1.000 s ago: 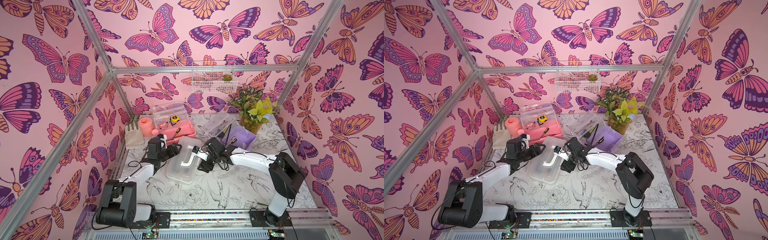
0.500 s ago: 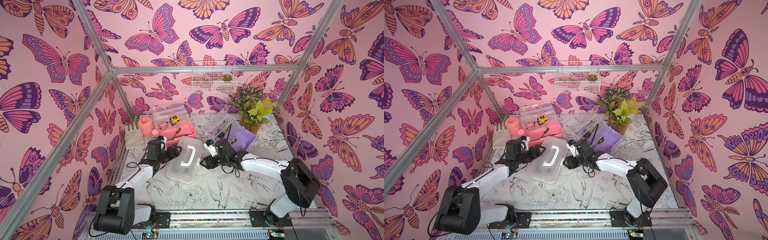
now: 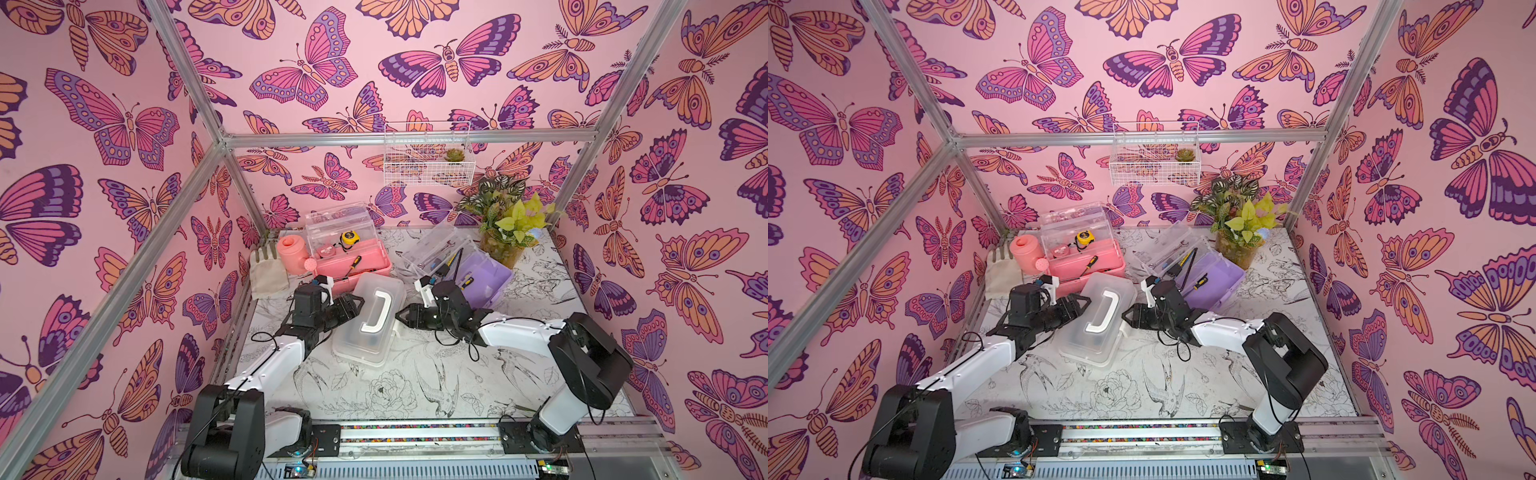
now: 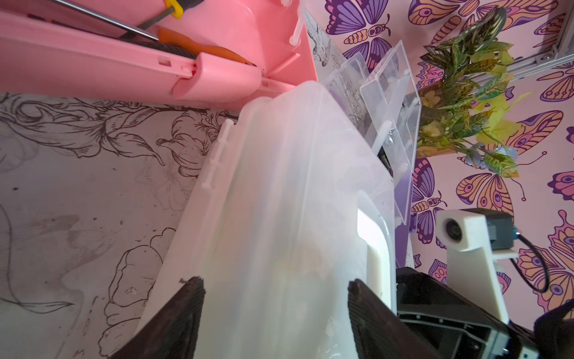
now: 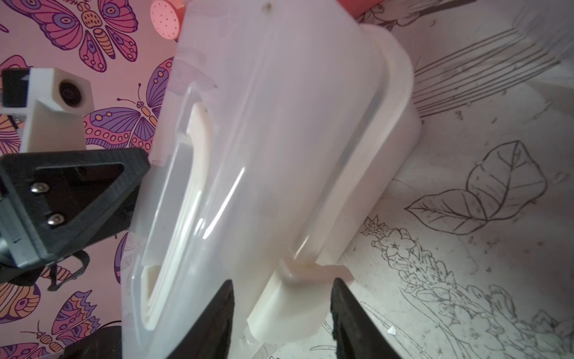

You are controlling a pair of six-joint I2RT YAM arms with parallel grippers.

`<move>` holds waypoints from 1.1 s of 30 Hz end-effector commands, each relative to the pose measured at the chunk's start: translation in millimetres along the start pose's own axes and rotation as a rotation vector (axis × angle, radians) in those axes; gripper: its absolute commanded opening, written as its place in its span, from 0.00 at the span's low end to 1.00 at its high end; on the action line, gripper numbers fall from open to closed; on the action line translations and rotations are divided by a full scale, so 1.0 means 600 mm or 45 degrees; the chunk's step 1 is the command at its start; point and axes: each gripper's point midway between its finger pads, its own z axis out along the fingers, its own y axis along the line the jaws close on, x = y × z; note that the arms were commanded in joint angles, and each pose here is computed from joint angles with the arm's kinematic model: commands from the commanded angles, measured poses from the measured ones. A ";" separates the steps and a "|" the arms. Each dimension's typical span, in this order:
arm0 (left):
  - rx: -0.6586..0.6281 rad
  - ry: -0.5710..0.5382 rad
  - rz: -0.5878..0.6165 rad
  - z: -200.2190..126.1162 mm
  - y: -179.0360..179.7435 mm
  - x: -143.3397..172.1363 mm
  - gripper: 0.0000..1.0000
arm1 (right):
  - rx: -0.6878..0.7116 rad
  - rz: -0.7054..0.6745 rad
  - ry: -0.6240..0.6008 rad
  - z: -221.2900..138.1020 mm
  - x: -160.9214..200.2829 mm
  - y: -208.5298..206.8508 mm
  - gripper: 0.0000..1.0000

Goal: Close toolboxes
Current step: Fasten the toolbox latch on the toolbox.

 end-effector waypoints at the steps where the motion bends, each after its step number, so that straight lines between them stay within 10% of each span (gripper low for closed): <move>1: -0.028 0.130 -0.051 0.006 0.021 0.054 0.74 | -0.071 0.064 0.004 0.012 0.006 0.011 0.50; 33: -0.044 0.325 -0.147 0.054 0.063 0.142 0.68 | -0.597 0.071 -0.026 0.050 0.028 0.121 0.40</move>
